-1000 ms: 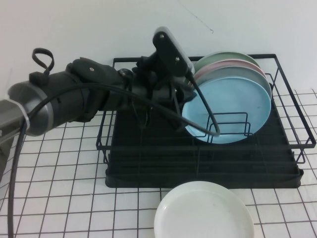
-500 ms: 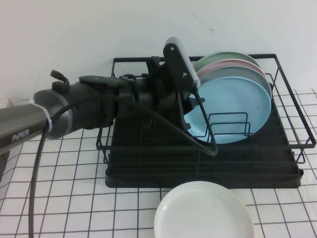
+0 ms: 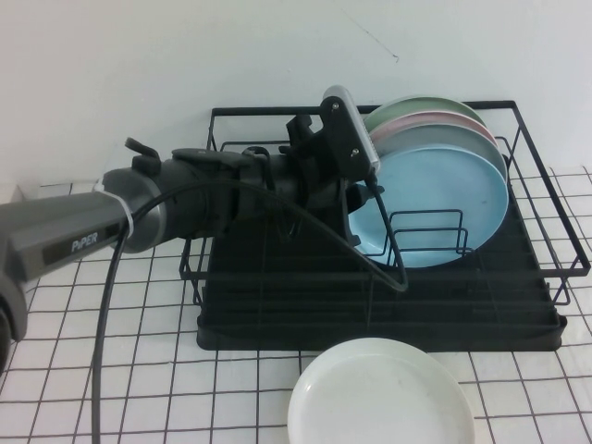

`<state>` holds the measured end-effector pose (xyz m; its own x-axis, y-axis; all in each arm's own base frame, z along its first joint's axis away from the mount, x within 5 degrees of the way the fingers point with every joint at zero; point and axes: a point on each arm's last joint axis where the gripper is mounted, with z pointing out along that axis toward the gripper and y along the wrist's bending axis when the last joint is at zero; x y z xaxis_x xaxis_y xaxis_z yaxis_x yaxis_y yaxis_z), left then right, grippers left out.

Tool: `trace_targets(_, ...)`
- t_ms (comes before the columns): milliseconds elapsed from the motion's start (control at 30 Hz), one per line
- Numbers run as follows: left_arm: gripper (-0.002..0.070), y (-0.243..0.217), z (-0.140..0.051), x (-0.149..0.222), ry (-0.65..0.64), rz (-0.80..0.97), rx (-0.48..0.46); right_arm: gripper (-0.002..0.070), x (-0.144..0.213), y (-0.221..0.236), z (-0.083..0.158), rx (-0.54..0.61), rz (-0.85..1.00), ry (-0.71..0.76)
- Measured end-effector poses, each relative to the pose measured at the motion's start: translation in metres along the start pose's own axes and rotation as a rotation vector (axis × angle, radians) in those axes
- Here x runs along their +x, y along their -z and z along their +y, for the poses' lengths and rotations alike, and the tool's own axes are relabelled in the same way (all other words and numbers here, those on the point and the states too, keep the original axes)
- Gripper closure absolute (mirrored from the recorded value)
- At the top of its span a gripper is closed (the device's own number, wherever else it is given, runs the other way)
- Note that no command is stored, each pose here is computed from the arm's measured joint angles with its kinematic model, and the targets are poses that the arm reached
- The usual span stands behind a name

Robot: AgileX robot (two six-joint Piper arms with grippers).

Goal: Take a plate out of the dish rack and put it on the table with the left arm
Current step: Grasp the plate from the shelf, then place the plate from the table

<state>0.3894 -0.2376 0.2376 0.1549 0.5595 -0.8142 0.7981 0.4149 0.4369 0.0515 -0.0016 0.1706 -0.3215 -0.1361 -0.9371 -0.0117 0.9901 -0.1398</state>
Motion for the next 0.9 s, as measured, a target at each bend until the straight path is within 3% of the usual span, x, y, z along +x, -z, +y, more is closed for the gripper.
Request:
trace_targets(200, 0.0603, -0.001, 0.000, 0.000, 0.030, -0.006, -0.004, 0.0679, 0.000, 0.000, 0.000, 0.000, 0.000, 0.000)
trace_targets(467, 0.0619, 0.008, 0.005, -0.012, 0.047, -0.034, -0.021, 0.0679, 0.000, 0.000, 0.000, 0.000, 0.000, 0.000)
trace_targets(767, 0.0631, 0.059, 0.022, -0.067, 0.016, -0.150, -0.111, 0.0679, 0.000, 0.000, 0.000, 0.000, 0.000, 0.000)
trace_targets(900, 0.0662, 0.094, 0.031, -0.096, 0.119, -0.217, -0.174, 0.0679, 0.000, 0.000, 0.000, 0.000, 0.000, 0.000)
